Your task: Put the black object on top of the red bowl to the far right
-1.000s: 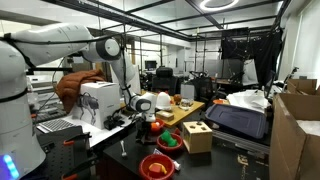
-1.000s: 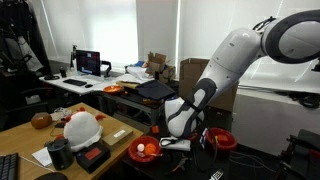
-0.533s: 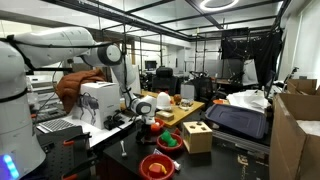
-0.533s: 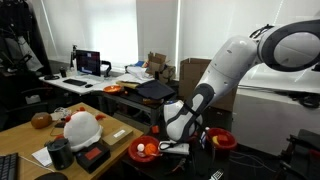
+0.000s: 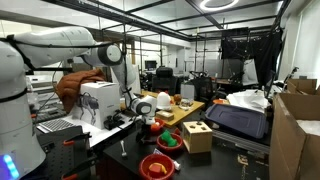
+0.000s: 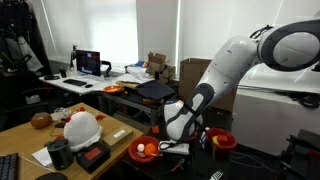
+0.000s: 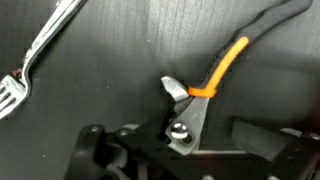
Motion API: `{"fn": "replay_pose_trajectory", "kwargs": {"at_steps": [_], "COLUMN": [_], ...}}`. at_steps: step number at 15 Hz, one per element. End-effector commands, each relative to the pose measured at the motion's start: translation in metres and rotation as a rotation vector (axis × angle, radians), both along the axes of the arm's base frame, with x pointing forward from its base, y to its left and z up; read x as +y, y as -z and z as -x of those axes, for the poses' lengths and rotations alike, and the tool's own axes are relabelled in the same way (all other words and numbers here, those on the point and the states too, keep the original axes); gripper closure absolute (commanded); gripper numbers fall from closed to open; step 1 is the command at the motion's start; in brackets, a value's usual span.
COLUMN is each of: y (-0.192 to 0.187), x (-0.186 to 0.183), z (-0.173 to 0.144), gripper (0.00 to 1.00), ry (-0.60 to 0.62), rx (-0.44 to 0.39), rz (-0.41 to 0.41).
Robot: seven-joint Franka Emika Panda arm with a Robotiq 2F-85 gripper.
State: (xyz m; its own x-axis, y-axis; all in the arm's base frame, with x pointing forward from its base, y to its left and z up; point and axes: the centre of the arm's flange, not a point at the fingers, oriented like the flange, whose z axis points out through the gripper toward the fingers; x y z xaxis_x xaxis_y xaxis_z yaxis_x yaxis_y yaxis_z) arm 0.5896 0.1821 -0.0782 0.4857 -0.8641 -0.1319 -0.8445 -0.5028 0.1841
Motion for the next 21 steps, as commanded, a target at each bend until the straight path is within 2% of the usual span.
{"fn": "replay_pose_trajectory", "kwargs": {"at_steps": [1,5,7,10,18,21], "y": [0.011,0.008,0.006,-0.001,-0.010,-0.016], "x": [0.003,0.004,0.003,0.003,0.007,0.010], "z": [0.013,0.011,0.007,0.006,0.006,0.008], "gripper": [0.63,0.92,0.93,1.00,1.00,1.00], "ry": [0.025,0.026,0.017,-0.006,-0.040,-0.067], "rx": [-0.005,-0.021,-0.019,-0.014,-0.015,-0.047], "rz": [-0.021,-0.037,-0.036,-0.030,0.029,0.036]}}
